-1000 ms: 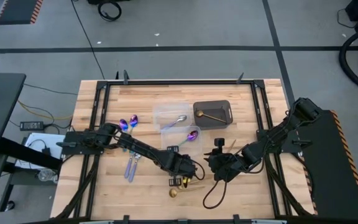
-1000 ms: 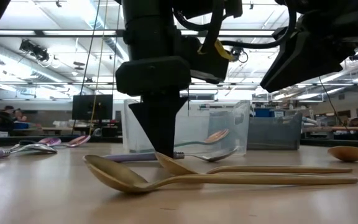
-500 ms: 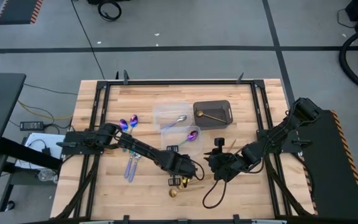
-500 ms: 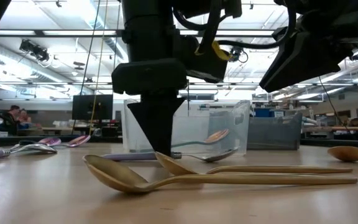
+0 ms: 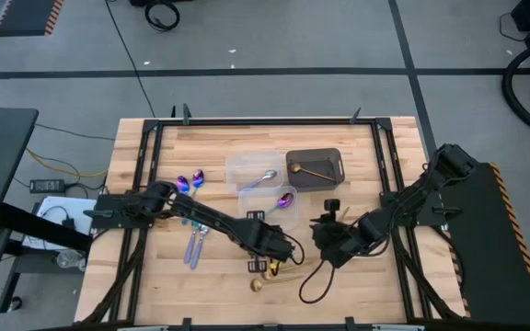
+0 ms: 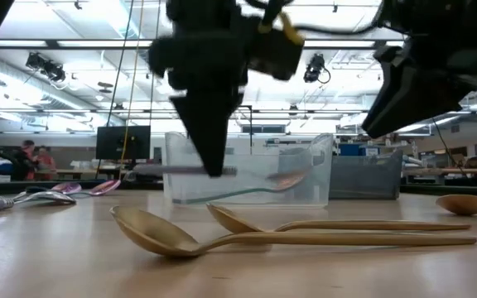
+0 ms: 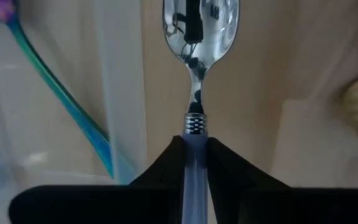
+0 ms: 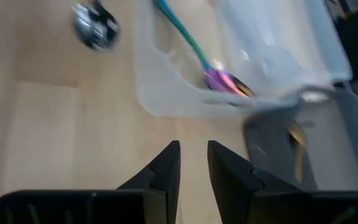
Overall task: Sort silverware by color (type)
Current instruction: Put the blue spoon into the top transparent bin
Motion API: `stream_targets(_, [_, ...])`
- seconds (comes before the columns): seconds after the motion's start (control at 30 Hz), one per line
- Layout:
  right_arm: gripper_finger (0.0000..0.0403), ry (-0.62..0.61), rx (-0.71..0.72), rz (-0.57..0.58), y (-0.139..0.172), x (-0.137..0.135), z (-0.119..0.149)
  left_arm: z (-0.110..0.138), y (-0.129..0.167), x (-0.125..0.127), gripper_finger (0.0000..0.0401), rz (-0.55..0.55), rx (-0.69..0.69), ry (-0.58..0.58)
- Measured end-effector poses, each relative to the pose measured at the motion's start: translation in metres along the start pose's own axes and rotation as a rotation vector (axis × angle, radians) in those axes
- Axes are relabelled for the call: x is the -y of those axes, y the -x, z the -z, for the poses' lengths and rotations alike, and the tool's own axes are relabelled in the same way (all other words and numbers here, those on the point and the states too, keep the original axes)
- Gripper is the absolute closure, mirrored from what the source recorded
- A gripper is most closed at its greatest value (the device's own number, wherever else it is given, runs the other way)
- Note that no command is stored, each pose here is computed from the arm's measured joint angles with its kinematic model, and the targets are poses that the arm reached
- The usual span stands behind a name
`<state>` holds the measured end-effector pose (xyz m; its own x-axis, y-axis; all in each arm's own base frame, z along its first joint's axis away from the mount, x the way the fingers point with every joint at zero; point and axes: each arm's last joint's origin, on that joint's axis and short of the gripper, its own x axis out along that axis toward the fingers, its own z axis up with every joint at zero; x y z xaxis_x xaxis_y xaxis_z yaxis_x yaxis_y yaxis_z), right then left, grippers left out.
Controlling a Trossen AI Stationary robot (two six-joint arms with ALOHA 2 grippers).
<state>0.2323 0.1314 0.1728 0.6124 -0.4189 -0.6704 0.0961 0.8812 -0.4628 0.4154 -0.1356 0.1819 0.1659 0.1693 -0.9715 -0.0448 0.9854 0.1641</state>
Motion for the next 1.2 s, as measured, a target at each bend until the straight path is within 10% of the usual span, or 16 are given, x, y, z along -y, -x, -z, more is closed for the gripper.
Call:
stream_targets(0.47, [0.0312, -0.078, 0.032, 0.074, 0.006, 0.007, 0.0, 0.004, 0.079, -0.056, 0.035, -0.165, 0.215, 0.081])
stream_targets(1.2, [0.0312, -0.091, 0.059, 0.04, 0.008, 0.002, -0.003, 0.009, 0.023, -0.193, 0.035, -0.341, 0.022, 0.182])
